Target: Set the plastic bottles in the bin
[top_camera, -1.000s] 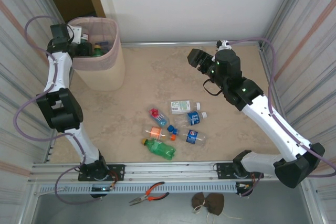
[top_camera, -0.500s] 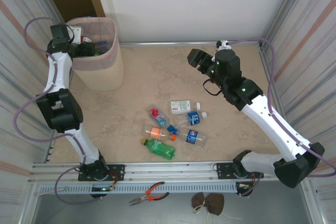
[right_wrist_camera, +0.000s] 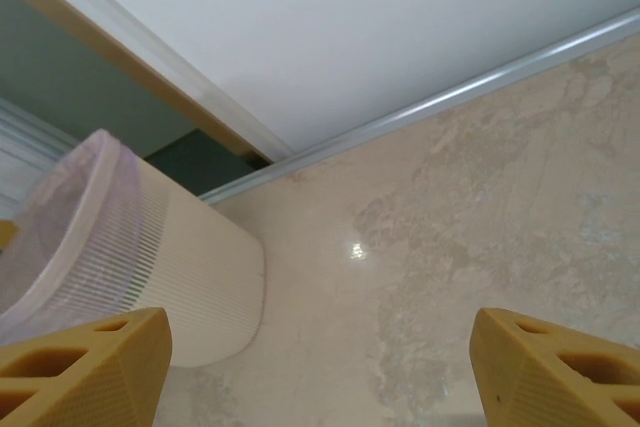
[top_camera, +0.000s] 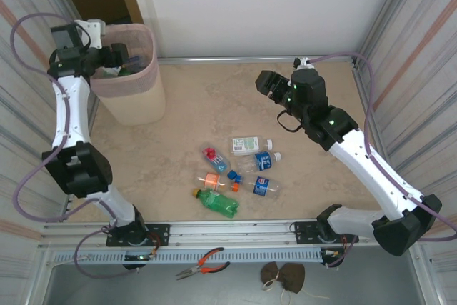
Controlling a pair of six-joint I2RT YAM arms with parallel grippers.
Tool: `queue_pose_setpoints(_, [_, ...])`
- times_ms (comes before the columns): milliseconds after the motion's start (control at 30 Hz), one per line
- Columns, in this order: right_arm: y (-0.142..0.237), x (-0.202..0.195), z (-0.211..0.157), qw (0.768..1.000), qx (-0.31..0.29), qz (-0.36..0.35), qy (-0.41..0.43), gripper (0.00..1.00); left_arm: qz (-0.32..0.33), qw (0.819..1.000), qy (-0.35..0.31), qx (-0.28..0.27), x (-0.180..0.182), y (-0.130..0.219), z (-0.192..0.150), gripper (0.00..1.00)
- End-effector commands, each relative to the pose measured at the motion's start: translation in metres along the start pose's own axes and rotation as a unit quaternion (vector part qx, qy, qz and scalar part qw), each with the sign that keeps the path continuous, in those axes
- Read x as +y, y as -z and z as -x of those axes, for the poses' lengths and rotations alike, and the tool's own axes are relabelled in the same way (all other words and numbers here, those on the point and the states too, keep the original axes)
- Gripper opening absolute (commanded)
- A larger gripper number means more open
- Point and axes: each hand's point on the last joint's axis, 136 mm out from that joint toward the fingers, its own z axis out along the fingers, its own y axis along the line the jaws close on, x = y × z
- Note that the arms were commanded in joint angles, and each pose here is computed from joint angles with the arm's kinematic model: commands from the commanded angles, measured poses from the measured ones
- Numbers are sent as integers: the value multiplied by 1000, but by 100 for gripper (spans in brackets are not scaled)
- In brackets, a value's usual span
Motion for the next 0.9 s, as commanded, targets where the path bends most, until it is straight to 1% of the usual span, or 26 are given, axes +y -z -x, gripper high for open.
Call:
queue_pose_setpoints(0, [9,-14,-5,1000,8,-24,-10,77,-51,998,4,-36,-25,26,24,78])
queue_pose_setpoints(100, [10,-26,-16,998,26,-48,-9,77,-80,996,6,-42,-40,37,28,78])
queue_pose_setpoints(267, [10,-51,-42,994,64,-90,-24,77,-125,991,-7,-38,-73,52,24,77])
queue_pose_setpoints(433, [11,-75,-76,983,111,-134,-60,77,-160,986,-37,-35,-116,66,11,77])
queue_pose_setpoints(567, [13,-90,-103,971,149,-170,-84,77,-190,980,-58,-31,-151,76,-9,78])
queue_pose_setpoints(633, [16,-101,-116,960,164,-202,-108,77,-204,976,-69,-25,-169,78,-23,78])
queue_pose_setpoints(733, [20,-119,-136,938,178,-248,-166,78,-221,972,-77,-16,-191,81,-40,78])
queue_pose_setpoints(867, [30,-151,-162,895,181,-320,-254,78,-247,965,-87,-8,-220,86,-61,78])
